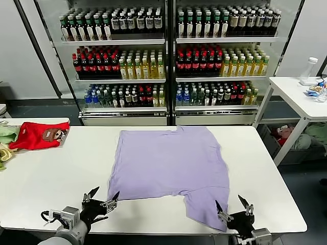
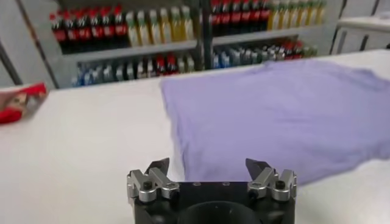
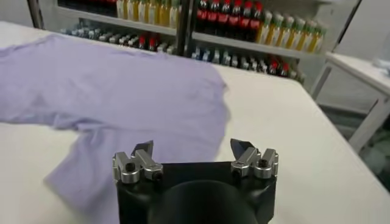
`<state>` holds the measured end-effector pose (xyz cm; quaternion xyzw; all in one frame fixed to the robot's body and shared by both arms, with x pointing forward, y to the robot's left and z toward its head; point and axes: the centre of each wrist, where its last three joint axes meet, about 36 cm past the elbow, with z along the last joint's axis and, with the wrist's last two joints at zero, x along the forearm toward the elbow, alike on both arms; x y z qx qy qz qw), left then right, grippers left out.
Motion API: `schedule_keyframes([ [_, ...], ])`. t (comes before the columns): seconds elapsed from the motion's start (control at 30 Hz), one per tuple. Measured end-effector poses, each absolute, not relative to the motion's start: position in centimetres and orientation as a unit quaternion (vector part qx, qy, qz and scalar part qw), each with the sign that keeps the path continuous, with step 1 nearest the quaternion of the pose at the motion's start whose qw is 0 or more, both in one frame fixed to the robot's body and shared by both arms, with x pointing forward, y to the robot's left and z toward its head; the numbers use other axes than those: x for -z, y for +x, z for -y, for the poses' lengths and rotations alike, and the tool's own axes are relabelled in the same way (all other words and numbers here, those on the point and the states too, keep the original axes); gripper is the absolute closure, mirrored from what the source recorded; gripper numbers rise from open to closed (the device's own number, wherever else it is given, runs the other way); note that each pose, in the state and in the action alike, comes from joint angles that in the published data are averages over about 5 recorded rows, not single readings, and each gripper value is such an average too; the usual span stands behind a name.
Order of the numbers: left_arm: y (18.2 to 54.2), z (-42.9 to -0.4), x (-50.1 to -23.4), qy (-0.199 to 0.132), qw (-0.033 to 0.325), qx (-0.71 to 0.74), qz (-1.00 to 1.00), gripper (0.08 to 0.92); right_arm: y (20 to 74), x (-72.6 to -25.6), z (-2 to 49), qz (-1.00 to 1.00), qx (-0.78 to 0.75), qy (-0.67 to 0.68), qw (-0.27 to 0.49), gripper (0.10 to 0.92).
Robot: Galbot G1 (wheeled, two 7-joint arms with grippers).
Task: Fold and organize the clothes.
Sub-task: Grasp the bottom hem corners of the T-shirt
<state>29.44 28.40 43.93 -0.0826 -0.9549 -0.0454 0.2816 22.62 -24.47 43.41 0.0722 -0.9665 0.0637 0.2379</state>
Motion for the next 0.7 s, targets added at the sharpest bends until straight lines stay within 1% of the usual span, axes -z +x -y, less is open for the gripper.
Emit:
schedule_keyframes([
  [0.2, 30.0, -29.0, -43.1, -0.072, 0.3, 0.04, 0.95, 0.177, 21.9, -43.1, 24.2, 0.966, -0.053, 0.071, 0.244, 0.2],
  [0.47, 31.0, -29.6, -42.8, -0.062, 0.303, 0.03, 0.95, 0.177, 21.7, -43.0, 23.8, 0.966, -0.044, 0.064, 0.247, 0.2],
  [0.7, 31.1, -29.7, -42.2, -0.062, 0.316, 0.026, 0.946, 0.18, 21.2, -42.6, 23.4, 0.961, -0.034, 0.056, 0.27, 0.208],
])
